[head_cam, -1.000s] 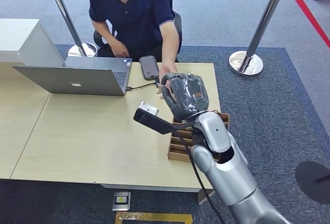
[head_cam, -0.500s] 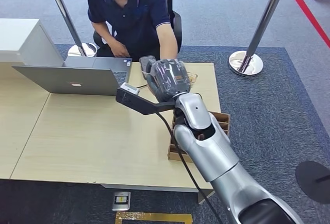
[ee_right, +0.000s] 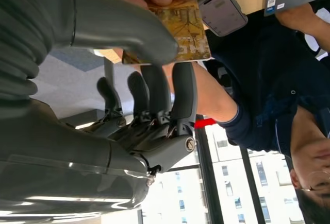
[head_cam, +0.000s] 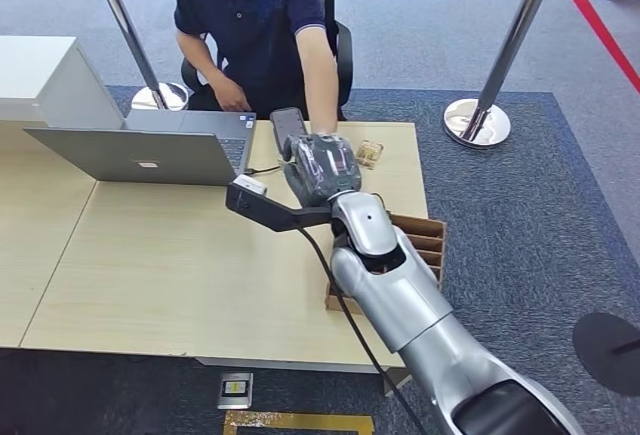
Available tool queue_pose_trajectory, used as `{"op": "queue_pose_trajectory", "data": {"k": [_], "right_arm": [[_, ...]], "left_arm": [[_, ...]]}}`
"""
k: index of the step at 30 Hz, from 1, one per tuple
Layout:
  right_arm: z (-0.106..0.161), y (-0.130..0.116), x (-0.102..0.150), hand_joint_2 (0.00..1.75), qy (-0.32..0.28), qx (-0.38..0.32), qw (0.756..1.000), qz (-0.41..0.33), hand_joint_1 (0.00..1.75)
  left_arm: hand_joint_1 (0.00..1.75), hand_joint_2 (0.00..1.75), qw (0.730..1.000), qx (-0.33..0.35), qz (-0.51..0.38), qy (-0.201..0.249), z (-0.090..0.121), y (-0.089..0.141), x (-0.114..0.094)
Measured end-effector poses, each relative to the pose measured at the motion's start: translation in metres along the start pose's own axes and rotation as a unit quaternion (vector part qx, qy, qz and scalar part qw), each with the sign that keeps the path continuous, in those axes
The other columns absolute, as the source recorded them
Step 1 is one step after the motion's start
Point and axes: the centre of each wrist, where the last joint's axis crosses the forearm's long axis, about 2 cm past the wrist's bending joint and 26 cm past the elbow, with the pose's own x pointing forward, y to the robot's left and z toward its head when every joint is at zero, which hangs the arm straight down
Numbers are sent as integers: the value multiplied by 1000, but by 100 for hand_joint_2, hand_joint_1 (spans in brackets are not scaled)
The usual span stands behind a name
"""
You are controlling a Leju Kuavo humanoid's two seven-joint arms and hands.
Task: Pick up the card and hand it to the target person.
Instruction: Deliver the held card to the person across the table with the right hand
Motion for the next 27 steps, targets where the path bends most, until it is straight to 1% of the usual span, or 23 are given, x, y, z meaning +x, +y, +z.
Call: {"op": "queue_pose_trajectory", "data": {"k": [2, 5, 9, 15, 22, 25, 27], "right_arm": [[1, 4, -1, 175, 3, 6, 1000, 4, 0], [3, 10, -3, 175, 8, 13, 1000, 12, 0], [4, 15, -4, 0, 11, 20, 1000, 16, 0], [7, 21, -6, 0, 13, 16, 1000, 21, 0], [15, 26, -11, 0, 24, -14, 999, 23, 0], [32, 33, -19, 0, 45, -43, 998, 31, 0], [54, 42, -27, 0, 69, -71, 995, 32, 0]], "left_arm": [[0, 0, 1000, 0, 0, 0, 0, 0, 0], [0, 0, 1000, 0, 0, -1, 0, 0, 0], [0, 0, 1000, 0, 0, -2, 0, 0, 0], [0, 0, 1000, 0, 1, -1, 0, 0, 0], [0, 0, 1000, 0, 4, 0, 0, 0, -1], [0, 0, 1000, 0, 10, 5, 0, 0, -2], [0, 0, 1000, 0, 16, 9, 0, 0, -3]]}}
